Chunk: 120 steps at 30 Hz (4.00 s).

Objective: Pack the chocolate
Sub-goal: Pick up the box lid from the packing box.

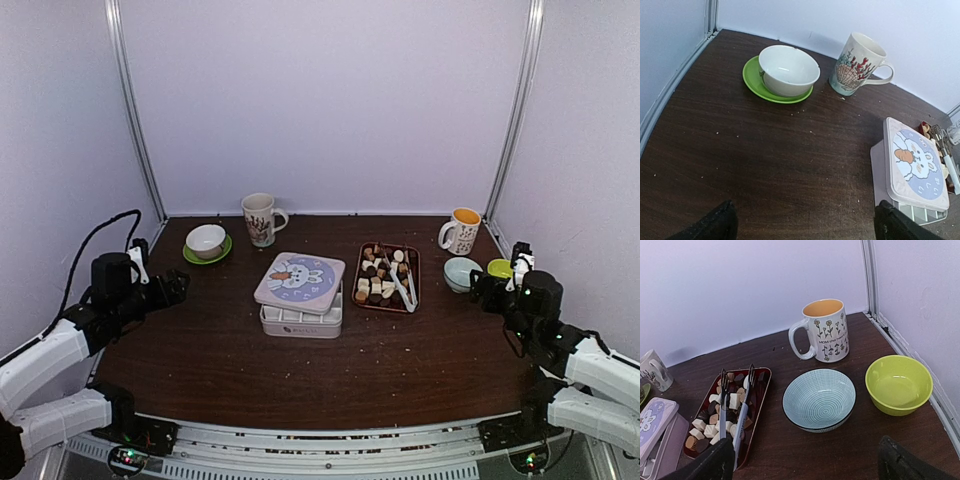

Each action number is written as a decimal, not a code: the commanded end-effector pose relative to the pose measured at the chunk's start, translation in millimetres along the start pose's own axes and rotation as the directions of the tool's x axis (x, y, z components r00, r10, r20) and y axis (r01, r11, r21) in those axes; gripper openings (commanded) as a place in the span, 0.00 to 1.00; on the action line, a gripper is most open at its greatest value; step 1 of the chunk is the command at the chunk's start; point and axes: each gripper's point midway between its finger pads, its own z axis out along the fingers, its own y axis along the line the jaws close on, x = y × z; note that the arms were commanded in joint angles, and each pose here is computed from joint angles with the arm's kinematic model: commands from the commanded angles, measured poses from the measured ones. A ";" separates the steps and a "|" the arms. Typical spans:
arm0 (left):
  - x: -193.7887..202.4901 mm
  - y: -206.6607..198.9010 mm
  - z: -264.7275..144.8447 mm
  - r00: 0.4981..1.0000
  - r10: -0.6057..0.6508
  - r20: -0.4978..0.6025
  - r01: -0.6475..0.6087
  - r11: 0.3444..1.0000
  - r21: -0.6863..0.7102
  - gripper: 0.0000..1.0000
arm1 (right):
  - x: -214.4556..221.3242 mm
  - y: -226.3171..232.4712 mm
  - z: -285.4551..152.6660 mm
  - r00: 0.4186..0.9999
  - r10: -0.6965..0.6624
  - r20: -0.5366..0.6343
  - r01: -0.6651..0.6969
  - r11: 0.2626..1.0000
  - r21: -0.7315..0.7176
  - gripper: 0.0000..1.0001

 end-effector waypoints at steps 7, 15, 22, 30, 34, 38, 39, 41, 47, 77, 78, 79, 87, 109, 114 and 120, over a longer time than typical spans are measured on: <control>-12.4 -0.6 3.1 1.000 -0.010 0.017 0.010 1.000 -0.019 0.98 | -7.4 -18.4 -2.0 0.999 0.051 -0.010 -0.050 0.991 0.127 1.00; 0.3 -7.6 18.2 0.999 -0.037 -0.033 0.038 0.999 0.028 0.98 | -0.4 -7.6 -1.3 0.999 0.028 -0.021 -0.027 0.998 0.050 1.00; 15.6 -34.1 33.3 0.992 -0.013 -0.122 0.034 0.984 0.177 0.97 | 1.7 31.3 9.4 0.989 0.028 -0.144 -0.042 0.995 -0.095 1.00; 47.8 -69.0 53.8 0.957 0.041 -0.286 0.074 0.923 0.377 0.90 | 27.0 127.4 25.7 0.940 -0.007 -0.342 -0.108 0.943 -0.316 1.00; 54.5 -75.9 62.6 0.950 0.042 -0.309 0.095 0.905 0.414 0.89 | 36.7 164.2 30.8 0.925 -0.026 -0.378 -0.128 0.918 -0.375 0.99; 50.6 -82.2 72.4 0.952 0.036 -0.305 0.106 0.894 0.435 0.89 | 47.5 188.6 41.9 0.905 -0.052 -0.423 -0.133 0.909 -0.395 0.97; 49.5 -83.7 74.9 0.952 0.032 -0.306 0.111 0.892 0.438 0.89 | 49.3 194.1 43.7 0.900 -0.058 -0.432 -0.134 0.906 -0.401 0.96; 47.7 -85.0 79.5 0.952 0.022 -0.304 0.119 0.891 0.439 0.89 | 53.7 204.8 46.1 0.893 -0.070 -0.445 -0.134 0.901 -0.412 0.96; 45.1 -92.9 93.0 0.955 -0.017 -0.297 0.161 0.868 0.470 0.88 | 62.4 233.3 52.3 0.876 -0.107 -0.471 -0.130 0.886 -0.444 0.95; 54.1 -104.7 122.0 0.934 -0.115 -0.339 0.288 0.805 0.519 0.84 | 65.2 268.2 53.5 0.870 -0.139 -0.472 -0.107 0.882 -0.459 0.93; 54.1 -105.2 121.2 0.934 -0.114 -0.338 0.286 0.806 0.518 0.83 | 64.2 267.3 53.6 0.872 -0.138 -0.469 -0.106 0.883 -0.457 0.93; 53.1 -105.4 120.9 0.935 -0.113 -0.336 0.283 0.807 0.518 0.83 | 62.8 267.5 53.2 0.873 -0.136 -0.467 -0.106 0.883 -0.456 0.93; 53.0 -113.8 124.4 0.930 -0.110 -0.351 0.296 0.790 0.536 0.82 | 64.1 266.6 54.4 0.872 -0.127 -0.472 -0.112 0.888 -0.446 0.93; 64.3 -141.3 132.6 0.892 -0.112 -0.437 0.382 0.703 0.599 0.77 | 72.6 286.3 62.2 0.856 -0.120 -0.503 -0.156 0.868 -0.472 0.93; 68.7 -150.2 135.8 0.880 -0.101 -0.464 0.399 0.687 0.607 0.73 | 82.5 296.4 66.0 0.836 -0.109 -0.538 -0.192 0.860 -0.472 0.89; 85.1 -152.1 142.9 0.861 -0.082 -0.502 0.404 0.709 0.577 0.71 | 88.4 299.1 67.9 0.826 -0.105 -0.553 -0.203 0.861 -0.467 0.86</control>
